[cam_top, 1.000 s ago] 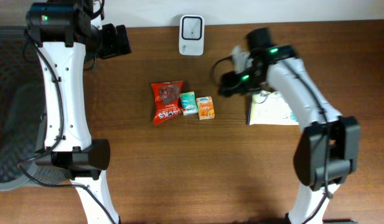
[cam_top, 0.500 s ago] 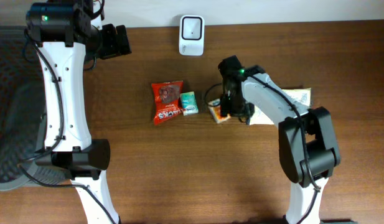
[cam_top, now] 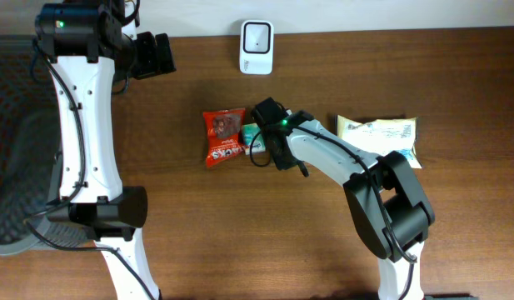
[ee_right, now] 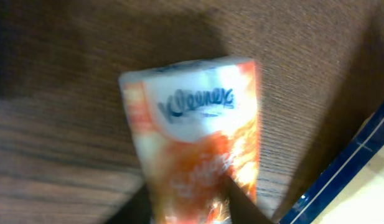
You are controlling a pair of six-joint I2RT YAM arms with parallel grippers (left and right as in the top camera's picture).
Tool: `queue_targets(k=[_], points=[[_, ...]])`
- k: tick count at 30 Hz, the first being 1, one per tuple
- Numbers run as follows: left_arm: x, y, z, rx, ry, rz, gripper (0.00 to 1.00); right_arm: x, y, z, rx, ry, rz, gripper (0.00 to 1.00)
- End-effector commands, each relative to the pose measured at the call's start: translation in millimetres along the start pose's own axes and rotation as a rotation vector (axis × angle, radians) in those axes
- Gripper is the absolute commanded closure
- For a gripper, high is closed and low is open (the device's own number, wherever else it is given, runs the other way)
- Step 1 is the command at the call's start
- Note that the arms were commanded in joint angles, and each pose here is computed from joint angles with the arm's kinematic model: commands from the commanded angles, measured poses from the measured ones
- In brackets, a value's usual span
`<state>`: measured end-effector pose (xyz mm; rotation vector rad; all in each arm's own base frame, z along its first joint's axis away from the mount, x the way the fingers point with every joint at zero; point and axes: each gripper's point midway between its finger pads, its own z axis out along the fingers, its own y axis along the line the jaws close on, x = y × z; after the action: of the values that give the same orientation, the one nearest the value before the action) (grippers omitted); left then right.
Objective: Scan the item barcode
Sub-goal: 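Place the yellow bag on the table's right side, then grasp the orange box with the right gripper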
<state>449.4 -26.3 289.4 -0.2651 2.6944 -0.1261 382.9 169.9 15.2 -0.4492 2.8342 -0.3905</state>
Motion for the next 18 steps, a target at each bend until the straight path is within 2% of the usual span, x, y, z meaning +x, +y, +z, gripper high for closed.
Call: queue_targets(k=[1,5,6,7,12,13,15,16,17,18], points=[[0,1,0,0.002,0.0,0.006,0.01,-3,-5,-5,0.019,-0.012,0.114,0.93],[-1,1,0,0.002,0.0,0.006,0.01,-39,9,-40,-0.402,0.016,0.204,0.96],[0,1,0,0.002,0.0,0.006,0.01,-44,10,-47,-0.54,0.03,0.244,0.96],[-1,1,0,0.002,0.0,0.006,0.01,-49,7,-57,-0.763,0.036,0.27,0.96],[0,1,0,0.002,0.0,0.005,0.01,-44,-3,-74,-1.436,-0.041,0.348,0.96],[-1,1,0,0.002,0.0,0.006,0.01,-38,-10,-65,-1.489,-0.033,0.395,0.96],[0,1,0,0.002,0.0,0.006,0.01,-13,-23,-22,-1.351,0.063,0.526,0.92],[0,1,0,0.002,0.0,0.006,0.01,14,-40,19,-1.127,0.188,0.66,0.81],[0,1,0,0.002,0.0,0.005,0.01,23,-48,24,-1.087,0.218,0.677,0.71],[0,1,0,0.002,0.0,0.006,0.01,25,-52,21,-1.083,0.227,0.676,0.67]])
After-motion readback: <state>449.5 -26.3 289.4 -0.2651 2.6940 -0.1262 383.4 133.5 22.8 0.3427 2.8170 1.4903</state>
